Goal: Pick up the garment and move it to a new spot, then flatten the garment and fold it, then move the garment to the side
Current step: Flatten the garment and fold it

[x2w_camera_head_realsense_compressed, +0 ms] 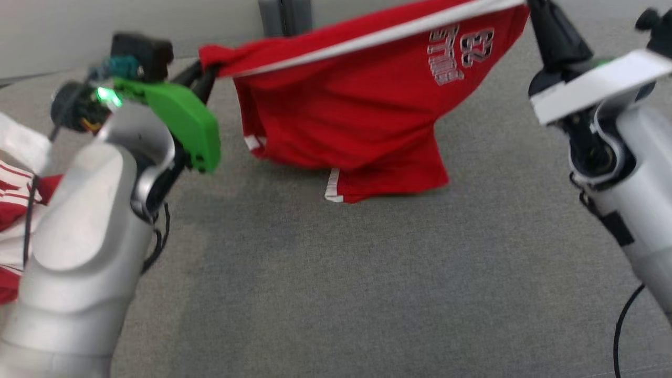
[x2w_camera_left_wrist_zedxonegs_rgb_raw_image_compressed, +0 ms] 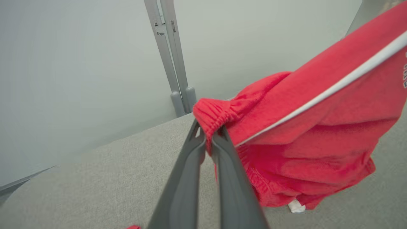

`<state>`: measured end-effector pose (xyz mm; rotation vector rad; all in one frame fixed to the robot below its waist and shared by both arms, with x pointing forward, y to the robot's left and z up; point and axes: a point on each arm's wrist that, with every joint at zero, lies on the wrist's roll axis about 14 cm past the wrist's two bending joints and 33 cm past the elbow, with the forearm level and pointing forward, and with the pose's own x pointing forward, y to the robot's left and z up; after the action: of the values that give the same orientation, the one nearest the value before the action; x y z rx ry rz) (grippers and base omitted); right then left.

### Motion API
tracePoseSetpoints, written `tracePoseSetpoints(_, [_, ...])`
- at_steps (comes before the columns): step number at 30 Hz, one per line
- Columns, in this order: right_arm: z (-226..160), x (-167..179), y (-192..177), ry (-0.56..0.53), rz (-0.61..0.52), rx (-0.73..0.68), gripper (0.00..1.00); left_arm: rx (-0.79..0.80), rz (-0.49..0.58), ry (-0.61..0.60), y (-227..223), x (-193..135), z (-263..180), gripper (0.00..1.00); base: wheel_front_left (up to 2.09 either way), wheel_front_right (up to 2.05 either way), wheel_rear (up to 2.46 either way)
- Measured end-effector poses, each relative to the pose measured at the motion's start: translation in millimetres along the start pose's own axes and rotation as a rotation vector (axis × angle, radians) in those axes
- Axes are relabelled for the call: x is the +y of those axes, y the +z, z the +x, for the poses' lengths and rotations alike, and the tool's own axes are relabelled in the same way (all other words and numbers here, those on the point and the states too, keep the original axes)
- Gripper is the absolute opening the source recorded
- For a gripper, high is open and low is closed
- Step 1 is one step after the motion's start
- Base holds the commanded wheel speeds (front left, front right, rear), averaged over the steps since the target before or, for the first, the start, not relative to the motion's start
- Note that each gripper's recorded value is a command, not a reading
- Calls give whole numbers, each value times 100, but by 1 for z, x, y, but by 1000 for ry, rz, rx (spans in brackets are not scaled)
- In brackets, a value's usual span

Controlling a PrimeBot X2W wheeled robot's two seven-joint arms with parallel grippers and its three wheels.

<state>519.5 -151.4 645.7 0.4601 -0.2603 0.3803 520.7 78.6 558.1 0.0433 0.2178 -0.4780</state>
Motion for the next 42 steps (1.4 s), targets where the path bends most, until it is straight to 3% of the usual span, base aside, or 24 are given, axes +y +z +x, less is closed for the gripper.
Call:
tracePoseSetpoints(9, [97, -24, 37, 46, -126, -97, 0, -29, 159, 43, 62, 45, 89, 0, 0, 0, 0])
tracePoseSetpoints(14, [127, -42, 42, 17, -112, -126, 0, -94, 137, 66, 85, 61, 120, 0, 0, 0, 0])
tracePoseSetpoints(16, [136, -47, 45, 11, -117, -134, 0, -121, 78, 62, 88, 64, 130, 0, 0, 0, 0])
tracePoseSetpoints(22, [140, -38, 45, 35, -151, -110, 0, -119, 65, 53, 82, 56, 137, 0, 0, 0, 0])
tracePoseSetpoints(31, [75, -40, -31, 44, -178, 145, 0, 106, -43, 8, -21, 31, 106, 0, 0, 0, 0])
tracePoseSetpoints(42, [-75, -50, -82, -4, -161, 539, 0, 497, -135, -146, -113, -25, 2, 0, 0, 0, 0])
